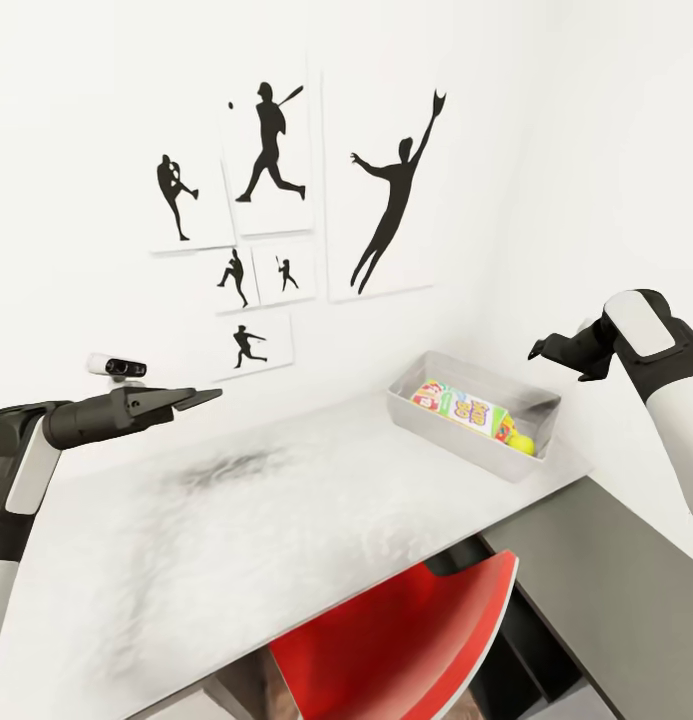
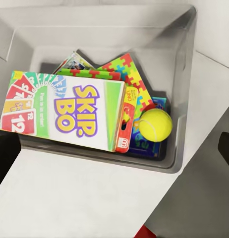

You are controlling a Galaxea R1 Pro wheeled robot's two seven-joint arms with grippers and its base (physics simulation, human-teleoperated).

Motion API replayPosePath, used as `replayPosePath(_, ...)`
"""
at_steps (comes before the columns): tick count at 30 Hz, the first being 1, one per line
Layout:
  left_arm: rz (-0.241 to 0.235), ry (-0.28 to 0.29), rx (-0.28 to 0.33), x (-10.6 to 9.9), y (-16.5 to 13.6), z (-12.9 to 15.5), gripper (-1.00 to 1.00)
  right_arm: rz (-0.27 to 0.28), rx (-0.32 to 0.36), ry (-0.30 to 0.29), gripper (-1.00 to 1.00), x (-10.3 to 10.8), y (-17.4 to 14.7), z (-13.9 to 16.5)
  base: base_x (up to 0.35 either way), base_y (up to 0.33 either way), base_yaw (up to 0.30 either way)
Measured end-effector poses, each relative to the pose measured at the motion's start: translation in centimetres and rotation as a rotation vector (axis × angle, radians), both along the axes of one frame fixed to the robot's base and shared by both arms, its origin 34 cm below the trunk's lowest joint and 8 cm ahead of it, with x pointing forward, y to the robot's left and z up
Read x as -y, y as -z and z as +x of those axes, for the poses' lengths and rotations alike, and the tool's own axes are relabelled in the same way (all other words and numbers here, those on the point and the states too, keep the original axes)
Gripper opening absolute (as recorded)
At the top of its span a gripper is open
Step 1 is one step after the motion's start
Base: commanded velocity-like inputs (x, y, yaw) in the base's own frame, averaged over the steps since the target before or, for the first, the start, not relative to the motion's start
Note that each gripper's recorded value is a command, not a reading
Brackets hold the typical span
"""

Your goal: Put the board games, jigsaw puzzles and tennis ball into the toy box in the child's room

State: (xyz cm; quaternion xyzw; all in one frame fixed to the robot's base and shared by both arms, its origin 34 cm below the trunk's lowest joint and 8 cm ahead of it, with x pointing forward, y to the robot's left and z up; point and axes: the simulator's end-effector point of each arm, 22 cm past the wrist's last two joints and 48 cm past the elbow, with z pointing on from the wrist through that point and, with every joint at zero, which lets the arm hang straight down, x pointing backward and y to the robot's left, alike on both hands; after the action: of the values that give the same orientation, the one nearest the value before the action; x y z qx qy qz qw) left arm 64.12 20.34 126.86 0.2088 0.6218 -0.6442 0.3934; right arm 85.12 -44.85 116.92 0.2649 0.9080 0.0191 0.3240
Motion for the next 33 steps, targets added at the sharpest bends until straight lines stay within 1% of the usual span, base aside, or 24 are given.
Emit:
replayPosePath(7, -0.009, 0.006, 0.012, 0.1, -0.8, -0.4, 1.00, 0.000, 0.011, 0.001, 1.00, 0.1, -0.9, -0.2, 0.000, 0.000, 0.000)
replayPosePath(24, -0.010, 0.008, 0.040, 0.1, -2.2, -1.2, 1.00, 0.001, 0.040, 0.001, 1.00, 0.1, -2.9, -0.7, -0.002, 0.000, 0.000)
replayPosePath(33, -0.014, 0.010, 0.054, 0.1, -3.0, -1.7, 1.00, 0.000, 0.053, 0.001, 1.00, 0.1, -4.0, -1.0, -0.167, 0.000, 0.000)
